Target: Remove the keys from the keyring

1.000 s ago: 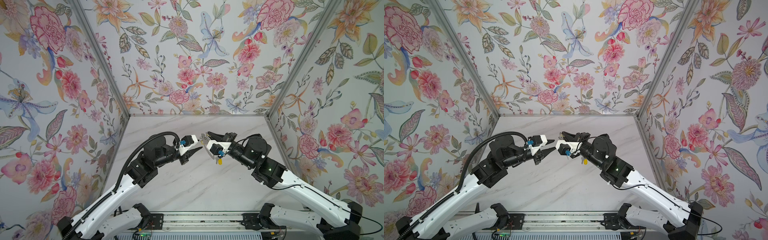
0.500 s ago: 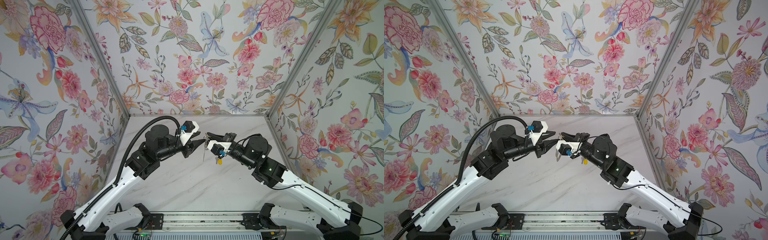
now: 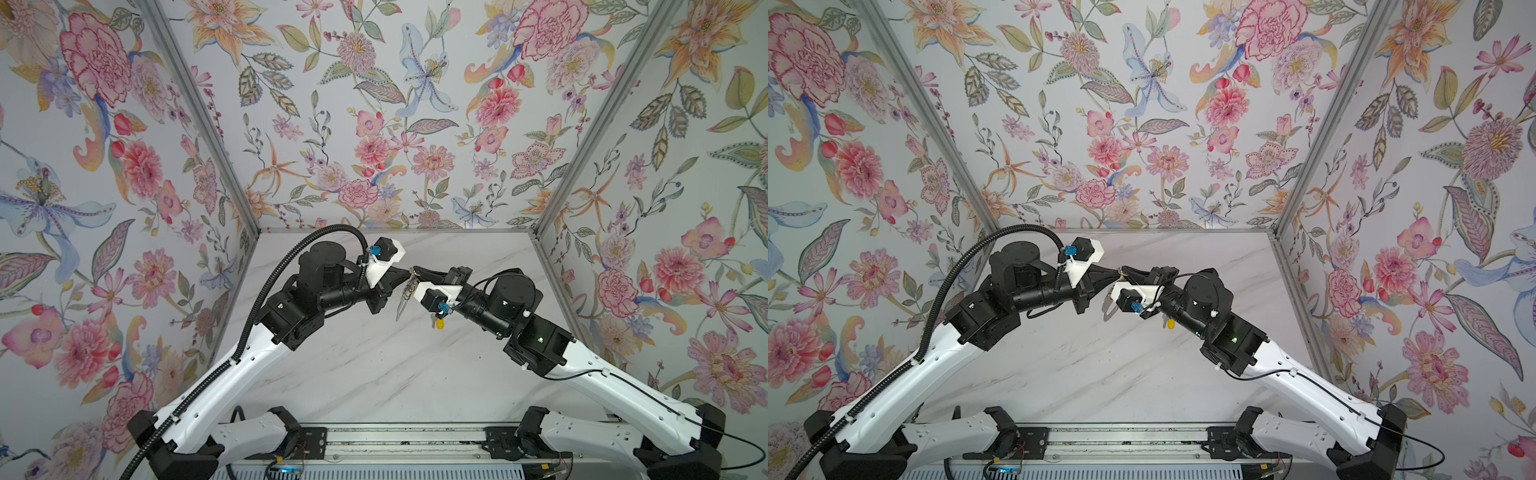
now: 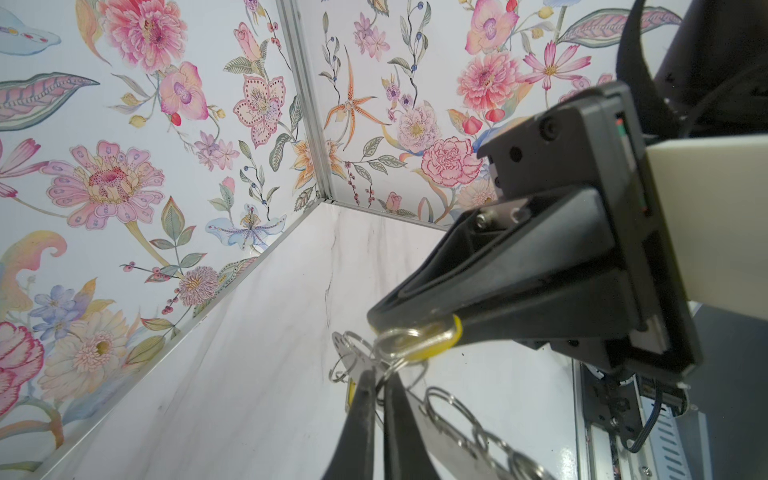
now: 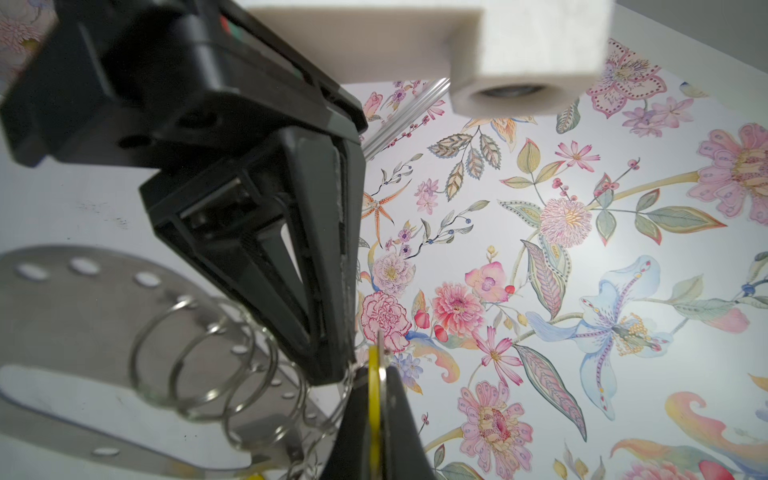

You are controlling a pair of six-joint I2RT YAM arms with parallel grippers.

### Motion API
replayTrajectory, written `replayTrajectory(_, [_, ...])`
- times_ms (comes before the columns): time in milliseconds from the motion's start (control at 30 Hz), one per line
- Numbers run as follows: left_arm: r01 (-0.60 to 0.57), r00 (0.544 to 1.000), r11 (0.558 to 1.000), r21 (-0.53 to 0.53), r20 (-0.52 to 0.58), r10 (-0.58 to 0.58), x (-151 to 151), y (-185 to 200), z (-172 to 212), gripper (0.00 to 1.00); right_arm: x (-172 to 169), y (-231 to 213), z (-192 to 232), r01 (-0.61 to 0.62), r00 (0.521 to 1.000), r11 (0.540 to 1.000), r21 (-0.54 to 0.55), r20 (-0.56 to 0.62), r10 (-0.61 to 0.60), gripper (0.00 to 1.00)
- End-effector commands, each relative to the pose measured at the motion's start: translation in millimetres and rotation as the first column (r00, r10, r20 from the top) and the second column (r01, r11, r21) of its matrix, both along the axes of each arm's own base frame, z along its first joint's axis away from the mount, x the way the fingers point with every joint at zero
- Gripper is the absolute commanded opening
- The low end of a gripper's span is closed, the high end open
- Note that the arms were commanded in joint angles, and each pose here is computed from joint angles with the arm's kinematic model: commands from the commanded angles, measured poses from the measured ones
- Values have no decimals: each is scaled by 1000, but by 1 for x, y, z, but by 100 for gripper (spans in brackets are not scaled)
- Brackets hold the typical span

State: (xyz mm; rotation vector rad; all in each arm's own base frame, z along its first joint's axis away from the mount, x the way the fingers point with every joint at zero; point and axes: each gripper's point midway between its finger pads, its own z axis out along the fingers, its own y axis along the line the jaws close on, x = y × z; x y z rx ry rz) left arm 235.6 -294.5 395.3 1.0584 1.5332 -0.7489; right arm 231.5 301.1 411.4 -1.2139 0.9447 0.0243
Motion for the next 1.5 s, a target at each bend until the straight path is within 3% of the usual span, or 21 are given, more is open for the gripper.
replayTrajectory(0, [23, 999, 1000, -8, 27, -23, -5, -2, 12, 0, -8, -3, 14, -12, 1000, 999, 30, 21, 11, 0])
replayTrajectory(333, [15, 991, 1000, -12, 136, -13, -6, 3, 17, 0, -13, -18, 15, 23, 999, 998, 52, 29, -24, 0])
replayTrajectory(567, [25, 960, 997, -74, 279, -4, -15, 10, 33, 0, -15, -25, 9, 38, 999, 997, 62, 12, -39, 0])
replayTrajectory(767, [77, 907, 993, -90, 421, -32, -28, 9, 42, 0, -17, -24, 1, 22, 1000, 997, 68, -19, -21, 0])
replayTrajectory(1233, [92, 850, 988, -122, 526, -14, -31, 5, 55, 0, -16, -17, -18, -1, 997, 996, 84, -78, 8, 0])
replayTrajectory(1467, [4, 853, 987, -160, 515, 80, -18, 8, 63, 0, -20, -23, -12, -6, 998, 991, 132, -68, 15, 0])
